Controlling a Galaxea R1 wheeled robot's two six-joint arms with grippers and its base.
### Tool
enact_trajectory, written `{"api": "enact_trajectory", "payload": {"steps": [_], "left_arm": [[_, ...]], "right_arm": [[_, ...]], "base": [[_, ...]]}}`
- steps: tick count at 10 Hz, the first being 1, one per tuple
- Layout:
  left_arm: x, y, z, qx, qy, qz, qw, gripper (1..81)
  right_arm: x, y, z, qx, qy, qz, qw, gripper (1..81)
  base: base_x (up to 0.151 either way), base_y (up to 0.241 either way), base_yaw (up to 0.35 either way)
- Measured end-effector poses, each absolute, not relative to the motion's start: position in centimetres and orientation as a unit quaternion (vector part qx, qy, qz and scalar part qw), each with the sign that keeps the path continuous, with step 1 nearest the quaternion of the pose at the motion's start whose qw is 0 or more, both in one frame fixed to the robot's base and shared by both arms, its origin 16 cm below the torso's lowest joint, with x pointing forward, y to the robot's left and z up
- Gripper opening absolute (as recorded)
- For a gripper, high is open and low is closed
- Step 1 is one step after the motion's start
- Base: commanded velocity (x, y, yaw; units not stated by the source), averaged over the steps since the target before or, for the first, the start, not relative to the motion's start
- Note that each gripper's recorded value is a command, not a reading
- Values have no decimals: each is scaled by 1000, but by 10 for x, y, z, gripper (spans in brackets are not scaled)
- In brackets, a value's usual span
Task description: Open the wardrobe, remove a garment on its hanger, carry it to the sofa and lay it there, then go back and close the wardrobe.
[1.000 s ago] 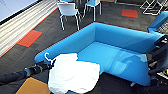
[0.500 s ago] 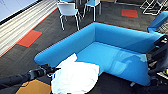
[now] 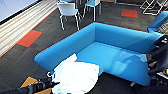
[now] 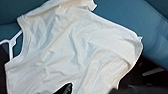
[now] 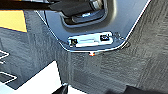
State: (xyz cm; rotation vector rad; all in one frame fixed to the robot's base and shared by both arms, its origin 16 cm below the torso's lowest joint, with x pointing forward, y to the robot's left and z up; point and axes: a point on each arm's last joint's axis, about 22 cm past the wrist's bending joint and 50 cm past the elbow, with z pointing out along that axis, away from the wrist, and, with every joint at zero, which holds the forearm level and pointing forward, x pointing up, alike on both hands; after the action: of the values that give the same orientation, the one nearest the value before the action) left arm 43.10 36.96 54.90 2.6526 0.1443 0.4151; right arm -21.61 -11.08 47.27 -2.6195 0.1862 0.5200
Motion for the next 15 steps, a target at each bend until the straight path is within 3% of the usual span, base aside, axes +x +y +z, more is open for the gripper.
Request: {"api": "enact_trajectory", "payload": {"steps": [6,11,15], "left_arm": [[168,326,500,972,-60,25,228,811],[119,288,469,961,-142,22,236,811],[72,309,434,967,-147,-7,207,811]], "right_arm": [[-172,-112,456,-963,66,124,230,811],[-142,-116,448,-969,87,55,223,811],[-141,-116,448,-970,86,52,222,811]], "base": [[0,0,0],[0,0,0],[0,0,0]]}}
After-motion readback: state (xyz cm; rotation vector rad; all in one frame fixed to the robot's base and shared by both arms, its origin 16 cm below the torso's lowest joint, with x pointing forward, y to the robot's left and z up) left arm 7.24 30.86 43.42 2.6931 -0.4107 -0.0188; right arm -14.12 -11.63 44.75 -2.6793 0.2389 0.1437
